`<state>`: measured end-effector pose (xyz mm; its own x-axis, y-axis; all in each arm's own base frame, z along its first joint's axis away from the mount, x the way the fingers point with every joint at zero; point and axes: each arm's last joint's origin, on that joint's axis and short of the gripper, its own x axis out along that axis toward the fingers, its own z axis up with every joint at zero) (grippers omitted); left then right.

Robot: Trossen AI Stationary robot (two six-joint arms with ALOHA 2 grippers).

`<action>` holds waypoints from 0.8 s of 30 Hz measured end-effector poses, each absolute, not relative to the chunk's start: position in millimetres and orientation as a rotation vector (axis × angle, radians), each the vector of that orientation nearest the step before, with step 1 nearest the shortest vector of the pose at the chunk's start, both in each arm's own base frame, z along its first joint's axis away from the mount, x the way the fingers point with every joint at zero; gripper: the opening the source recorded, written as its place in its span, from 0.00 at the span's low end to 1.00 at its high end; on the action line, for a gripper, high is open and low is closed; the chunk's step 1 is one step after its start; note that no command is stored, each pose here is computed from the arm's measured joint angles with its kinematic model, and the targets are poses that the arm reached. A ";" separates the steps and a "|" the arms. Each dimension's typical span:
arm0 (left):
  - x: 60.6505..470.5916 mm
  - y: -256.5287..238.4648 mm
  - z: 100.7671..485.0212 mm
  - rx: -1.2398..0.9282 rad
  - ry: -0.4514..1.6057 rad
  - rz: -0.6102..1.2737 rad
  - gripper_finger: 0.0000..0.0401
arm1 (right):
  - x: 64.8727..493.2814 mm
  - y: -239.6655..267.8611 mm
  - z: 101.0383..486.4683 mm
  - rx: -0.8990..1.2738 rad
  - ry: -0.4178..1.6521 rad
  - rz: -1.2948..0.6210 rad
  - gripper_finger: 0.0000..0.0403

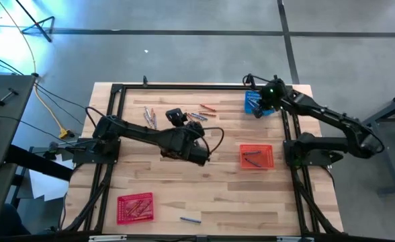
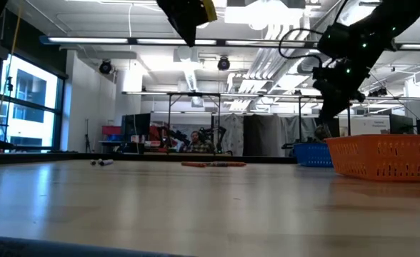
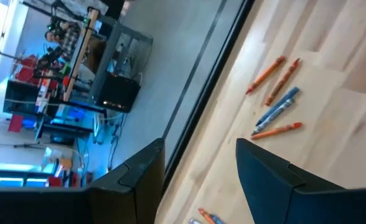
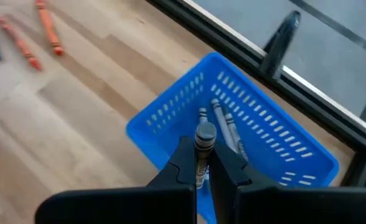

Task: Sort crayons
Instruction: Put the gray crayon into the blue bin

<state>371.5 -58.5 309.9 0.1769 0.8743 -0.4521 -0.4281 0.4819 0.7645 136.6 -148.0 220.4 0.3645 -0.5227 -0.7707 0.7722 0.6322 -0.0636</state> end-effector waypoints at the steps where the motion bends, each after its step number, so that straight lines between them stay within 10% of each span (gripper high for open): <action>1: 371.9 -56.2 309.8 0.536 1.020 0.988 0.46 | 136.1 -151.5 218.3 0.344 0.855 -0.865 0.00; 24: 372.9 -49.4 309.7 0.495 1.012 1.016 0.46 | 140.7 -178.5 186.8 0.417 0.953 -0.914 0.01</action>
<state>372.9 -49.4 309.7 0.1547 0.8747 -0.4594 -0.4631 0.4749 0.7483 140.7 -178.5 186.8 0.2590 -0.4798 -0.8383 0.8173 0.5714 -0.0745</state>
